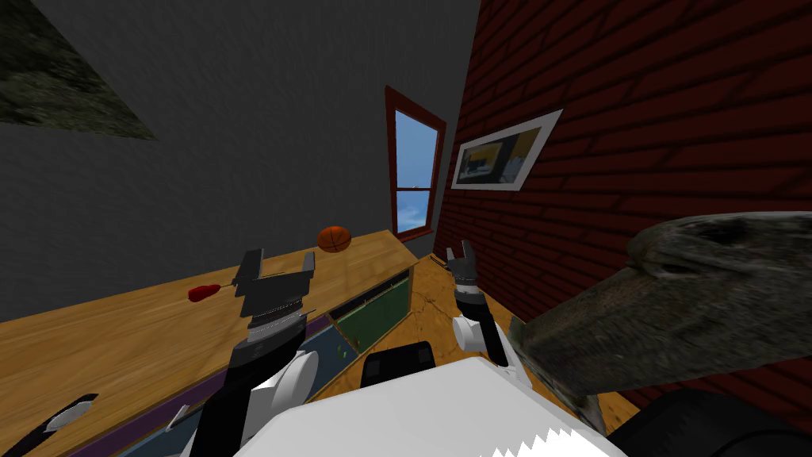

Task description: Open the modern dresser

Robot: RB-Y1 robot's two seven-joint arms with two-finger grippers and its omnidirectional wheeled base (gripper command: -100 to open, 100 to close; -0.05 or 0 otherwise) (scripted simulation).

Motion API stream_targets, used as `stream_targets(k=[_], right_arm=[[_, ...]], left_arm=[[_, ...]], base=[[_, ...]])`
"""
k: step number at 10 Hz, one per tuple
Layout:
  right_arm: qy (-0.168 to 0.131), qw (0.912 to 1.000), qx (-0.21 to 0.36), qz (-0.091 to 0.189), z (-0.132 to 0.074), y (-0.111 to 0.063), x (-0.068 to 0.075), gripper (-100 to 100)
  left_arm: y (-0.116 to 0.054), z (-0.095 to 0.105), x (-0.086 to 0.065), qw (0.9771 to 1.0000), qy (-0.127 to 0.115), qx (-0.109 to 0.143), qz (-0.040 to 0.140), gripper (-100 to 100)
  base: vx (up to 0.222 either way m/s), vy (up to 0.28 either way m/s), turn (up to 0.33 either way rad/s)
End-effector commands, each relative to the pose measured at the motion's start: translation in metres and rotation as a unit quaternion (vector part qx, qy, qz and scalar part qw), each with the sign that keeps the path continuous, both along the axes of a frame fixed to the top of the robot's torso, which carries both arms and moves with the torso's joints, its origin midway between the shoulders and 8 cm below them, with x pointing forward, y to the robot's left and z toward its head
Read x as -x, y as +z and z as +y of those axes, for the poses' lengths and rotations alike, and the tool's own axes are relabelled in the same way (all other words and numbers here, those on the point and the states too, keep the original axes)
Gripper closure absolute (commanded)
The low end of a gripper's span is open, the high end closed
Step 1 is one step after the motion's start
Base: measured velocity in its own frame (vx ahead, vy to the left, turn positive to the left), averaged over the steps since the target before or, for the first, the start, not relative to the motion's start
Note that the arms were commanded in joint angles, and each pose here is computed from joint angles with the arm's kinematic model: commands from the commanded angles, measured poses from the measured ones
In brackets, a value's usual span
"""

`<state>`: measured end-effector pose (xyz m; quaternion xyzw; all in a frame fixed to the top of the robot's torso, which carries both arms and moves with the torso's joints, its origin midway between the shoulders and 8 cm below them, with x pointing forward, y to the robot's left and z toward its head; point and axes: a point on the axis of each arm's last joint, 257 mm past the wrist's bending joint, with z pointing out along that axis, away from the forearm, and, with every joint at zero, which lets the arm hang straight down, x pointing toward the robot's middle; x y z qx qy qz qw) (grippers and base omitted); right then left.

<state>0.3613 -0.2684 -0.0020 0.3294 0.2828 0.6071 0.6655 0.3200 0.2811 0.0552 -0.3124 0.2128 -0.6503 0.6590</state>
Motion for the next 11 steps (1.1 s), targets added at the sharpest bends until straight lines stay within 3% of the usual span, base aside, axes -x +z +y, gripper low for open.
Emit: stream_targets(k=[1, 9, 10, 11], right_arm=[[0.000, 1.0000, 0.000, 0.000, 0.0000, 0.0000, 0.0000, 0], [0.000, 1.0000, 0.000, 0.000, 0.0000, 0.0002, 0.0001, 0], [0.000, 1.0000, 0.000, 0.000, 0.0000, 0.0002, 0.0001, 0], [0.000, 1.0000, 0.000, 0.000, 0.0000, -0.0001, 0.0000, 0]], left_arm=[[0.0000, 0.0000, 0.0000, 1.0000, 0.000, 0.000, 0.000, 0], [0.0001, 0.0000, 0.0001, 1.0000, 0.000, 0.000, 0.000, 0], [-0.0041, -0.0062, -0.0026, 0.9997, -0.013, -0.019, 0.005, -100], [-0.0042, -0.0068, -0.0027, 0.9997, -0.014, -0.021, 0.006, -100]], base=[[0.000, 0.000, 0.000], [0.000, 0.000, 0.000], [0.010, -0.008, 0.014], [0.005, -0.011, 0.008]])
